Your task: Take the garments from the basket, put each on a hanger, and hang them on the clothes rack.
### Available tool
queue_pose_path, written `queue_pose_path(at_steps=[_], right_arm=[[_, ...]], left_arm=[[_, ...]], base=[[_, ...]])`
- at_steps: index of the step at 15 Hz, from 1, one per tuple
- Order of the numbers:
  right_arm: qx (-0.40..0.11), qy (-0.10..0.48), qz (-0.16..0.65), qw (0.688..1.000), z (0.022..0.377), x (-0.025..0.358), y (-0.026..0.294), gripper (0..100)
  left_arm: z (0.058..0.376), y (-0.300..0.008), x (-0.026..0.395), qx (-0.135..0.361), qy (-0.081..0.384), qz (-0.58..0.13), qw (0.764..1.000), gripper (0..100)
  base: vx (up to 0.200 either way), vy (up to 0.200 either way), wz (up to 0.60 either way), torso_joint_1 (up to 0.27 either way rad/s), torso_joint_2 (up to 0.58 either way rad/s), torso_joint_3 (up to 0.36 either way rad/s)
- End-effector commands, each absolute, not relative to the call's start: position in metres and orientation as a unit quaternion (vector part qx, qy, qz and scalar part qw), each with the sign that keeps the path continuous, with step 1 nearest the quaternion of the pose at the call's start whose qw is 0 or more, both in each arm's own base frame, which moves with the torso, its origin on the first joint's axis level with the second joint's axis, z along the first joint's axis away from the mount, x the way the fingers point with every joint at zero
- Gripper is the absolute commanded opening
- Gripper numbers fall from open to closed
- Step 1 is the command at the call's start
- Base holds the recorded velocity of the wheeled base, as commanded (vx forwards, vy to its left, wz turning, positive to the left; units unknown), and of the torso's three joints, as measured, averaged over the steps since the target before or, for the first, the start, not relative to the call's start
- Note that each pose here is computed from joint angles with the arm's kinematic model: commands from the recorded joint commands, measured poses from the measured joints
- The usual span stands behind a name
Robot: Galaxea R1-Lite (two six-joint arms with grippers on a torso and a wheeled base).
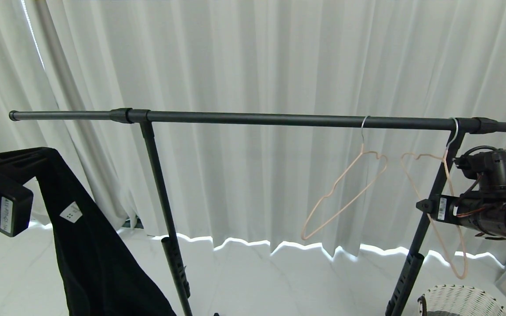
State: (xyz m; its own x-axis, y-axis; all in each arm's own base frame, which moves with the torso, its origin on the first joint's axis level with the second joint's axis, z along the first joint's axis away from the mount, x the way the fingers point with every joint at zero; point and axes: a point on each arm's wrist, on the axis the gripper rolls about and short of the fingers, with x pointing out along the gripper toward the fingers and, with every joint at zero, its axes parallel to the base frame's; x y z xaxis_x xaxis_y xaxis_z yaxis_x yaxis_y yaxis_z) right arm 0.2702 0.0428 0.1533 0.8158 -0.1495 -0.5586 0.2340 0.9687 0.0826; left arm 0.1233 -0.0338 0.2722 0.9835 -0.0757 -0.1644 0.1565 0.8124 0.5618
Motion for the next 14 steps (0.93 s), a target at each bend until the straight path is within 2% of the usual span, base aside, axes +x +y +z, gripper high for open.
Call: queue_pose_path(at_steps=[1,5,6,14], right_arm=[[0.071,0.295,-0.101,0.947,0.148,0.273,0.044,100],[0.070,0.293,-0.100,0.948,0.150,0.272,0.044,100],[0.070,0.293,-0.100,0.948,0.150,0.271,0.044,0],[0.074,0.272,-0.090,0.955,0.163,0.262,0.047,0]], left_arm=[[0.271,-0.034,0.125,0.301,0.070,-0.062,0.949,0],[0.271,-0.035,0.127,0.302,0.073,-0.063,0.949,0],[0.271,-0.035,0.126,0.301,0.072,-0.063,0.949,0],[0.272,-0.034,0.125,0.301,0.069,-0.062,0.949,0]], base=[[0.000,0.000,0.00,0.000,0.00,0.000],[0.000,0.000,0.00,0.000,0.00,0.000],[0.000,0.000,0.00,0.000,0.00,0.000],[0.000,0.000,0.00,0.000,0.00,0.000]])
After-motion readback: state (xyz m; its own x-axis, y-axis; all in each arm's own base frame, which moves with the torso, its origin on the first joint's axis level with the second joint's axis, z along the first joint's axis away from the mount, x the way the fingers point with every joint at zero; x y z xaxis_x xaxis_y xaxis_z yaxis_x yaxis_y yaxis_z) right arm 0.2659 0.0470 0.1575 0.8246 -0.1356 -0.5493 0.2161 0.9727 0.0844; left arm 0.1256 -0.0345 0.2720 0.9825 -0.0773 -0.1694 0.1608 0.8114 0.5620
